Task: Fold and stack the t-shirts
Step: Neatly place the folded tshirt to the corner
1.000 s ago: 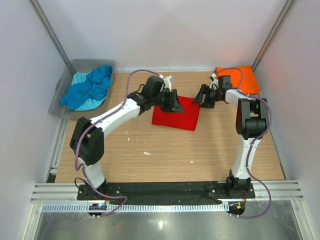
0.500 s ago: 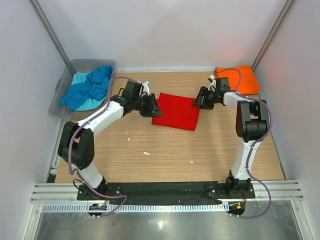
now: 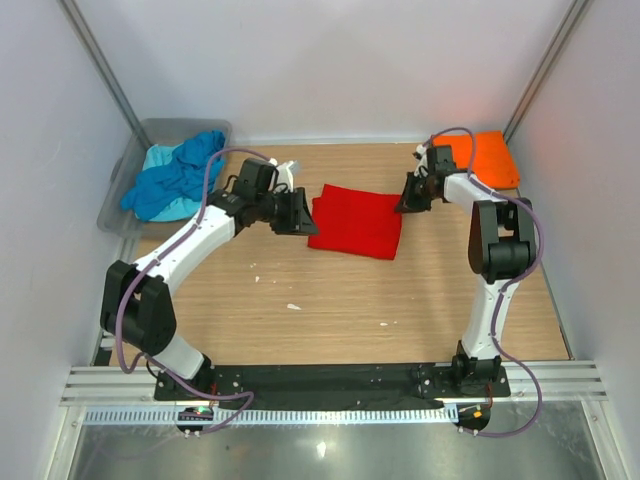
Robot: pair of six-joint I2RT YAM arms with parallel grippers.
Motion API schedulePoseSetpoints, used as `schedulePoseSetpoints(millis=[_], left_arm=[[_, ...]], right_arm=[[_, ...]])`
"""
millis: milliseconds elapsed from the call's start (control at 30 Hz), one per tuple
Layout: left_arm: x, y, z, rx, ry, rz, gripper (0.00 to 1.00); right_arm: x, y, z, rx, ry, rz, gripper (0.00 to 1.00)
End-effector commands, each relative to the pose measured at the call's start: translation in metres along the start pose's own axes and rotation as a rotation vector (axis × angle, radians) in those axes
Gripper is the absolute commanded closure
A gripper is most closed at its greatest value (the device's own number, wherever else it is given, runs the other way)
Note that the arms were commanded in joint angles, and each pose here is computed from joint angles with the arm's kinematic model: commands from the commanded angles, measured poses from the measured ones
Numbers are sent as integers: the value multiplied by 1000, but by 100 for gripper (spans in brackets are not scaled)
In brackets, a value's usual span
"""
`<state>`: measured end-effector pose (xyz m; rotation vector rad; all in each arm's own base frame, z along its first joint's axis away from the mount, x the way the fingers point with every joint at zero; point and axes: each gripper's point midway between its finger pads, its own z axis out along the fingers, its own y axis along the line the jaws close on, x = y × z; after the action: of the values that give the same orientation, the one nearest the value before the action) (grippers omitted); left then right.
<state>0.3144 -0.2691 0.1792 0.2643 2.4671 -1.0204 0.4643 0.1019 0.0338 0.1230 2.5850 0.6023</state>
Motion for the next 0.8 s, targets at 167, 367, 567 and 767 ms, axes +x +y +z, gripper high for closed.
schedulePoseSetpoints(millis=[167, 367, 567, 767], left_arm=[[4, -2, -14, 5, 2, 53, 59], [10, -3, -10, 31, 29, 38, 59], [10, -4, -11, 35, 30, 43, 59], [13, -3, -8, 40, 45, 35, 59]], right_arm=[[-77, -22, -56, 283, -157, -220, 99], [-122, -56, -90, 534, -236, -321, 99], [-167, -48, -138, 636, -369, -413, 99], [-192, -50, -178, 730, -446, -447, 99]])
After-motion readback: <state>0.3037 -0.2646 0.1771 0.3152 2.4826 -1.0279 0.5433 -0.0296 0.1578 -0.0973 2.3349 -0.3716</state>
